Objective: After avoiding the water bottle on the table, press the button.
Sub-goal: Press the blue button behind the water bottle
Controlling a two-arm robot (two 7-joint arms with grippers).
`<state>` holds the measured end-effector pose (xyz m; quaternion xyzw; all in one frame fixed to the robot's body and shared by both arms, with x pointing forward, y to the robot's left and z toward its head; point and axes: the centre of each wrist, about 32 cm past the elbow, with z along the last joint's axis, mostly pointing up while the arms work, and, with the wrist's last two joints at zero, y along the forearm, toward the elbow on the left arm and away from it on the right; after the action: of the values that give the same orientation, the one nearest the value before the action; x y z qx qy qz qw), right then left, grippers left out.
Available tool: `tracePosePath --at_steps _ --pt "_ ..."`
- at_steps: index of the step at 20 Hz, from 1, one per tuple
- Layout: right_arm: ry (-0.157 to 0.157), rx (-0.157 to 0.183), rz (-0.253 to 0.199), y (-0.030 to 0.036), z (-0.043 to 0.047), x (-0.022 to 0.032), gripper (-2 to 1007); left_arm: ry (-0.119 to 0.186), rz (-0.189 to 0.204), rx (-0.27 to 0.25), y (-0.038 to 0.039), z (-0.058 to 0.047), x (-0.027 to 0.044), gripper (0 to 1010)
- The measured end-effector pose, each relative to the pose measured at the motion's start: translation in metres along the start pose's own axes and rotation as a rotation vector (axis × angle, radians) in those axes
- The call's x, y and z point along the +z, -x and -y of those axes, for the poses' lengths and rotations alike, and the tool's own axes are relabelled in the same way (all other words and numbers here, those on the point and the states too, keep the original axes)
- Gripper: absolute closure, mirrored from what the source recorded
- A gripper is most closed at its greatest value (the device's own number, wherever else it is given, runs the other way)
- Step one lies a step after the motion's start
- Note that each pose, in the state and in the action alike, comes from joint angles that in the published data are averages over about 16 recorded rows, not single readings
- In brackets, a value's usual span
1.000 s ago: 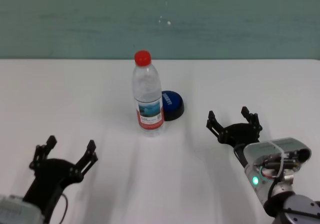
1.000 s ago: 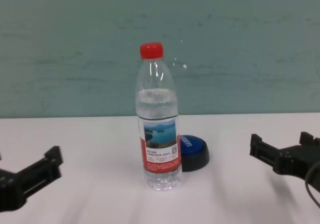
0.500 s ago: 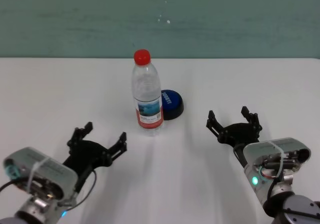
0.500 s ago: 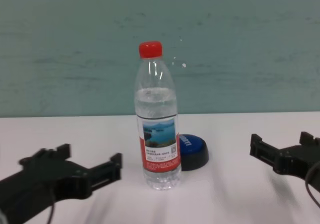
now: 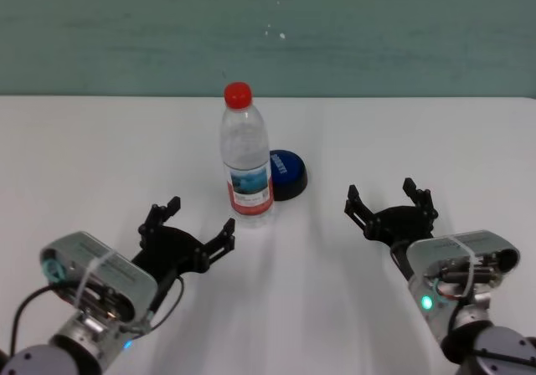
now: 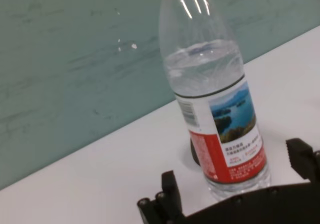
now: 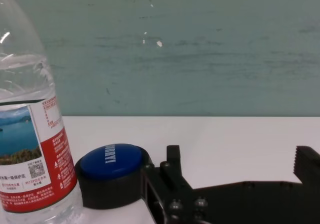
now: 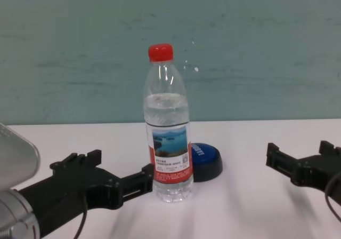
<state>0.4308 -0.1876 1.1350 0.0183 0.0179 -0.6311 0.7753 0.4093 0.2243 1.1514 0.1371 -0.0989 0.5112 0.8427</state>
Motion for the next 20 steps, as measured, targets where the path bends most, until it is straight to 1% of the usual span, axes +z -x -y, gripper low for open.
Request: tracePosePath --at_steps 5,10,16,20 --pt "0.000 0.000 0.000 0.0000 0.0000 0.0000 1 0.006 0.008 -0.007 0.0003 0.0038 -0.0011 10" --pt "0.000 0.000 0.000 0.0000 0.0000 0.0000 1 0.011 0.009 -0.005 0.0000 0.0050 -0.0021 10" --pt "0.000 0.000 0.000 0.0000 0.0000 0.0000 1 0.010 0.008 -0.006 -0.0001 0.0045 -0.0017 10" --pt "0.000 0.000 0.000 0.0000 0.0000 0.0000 1 0.005 0.014 -0.012 -0.0004 0.0010 -0.0007 10"
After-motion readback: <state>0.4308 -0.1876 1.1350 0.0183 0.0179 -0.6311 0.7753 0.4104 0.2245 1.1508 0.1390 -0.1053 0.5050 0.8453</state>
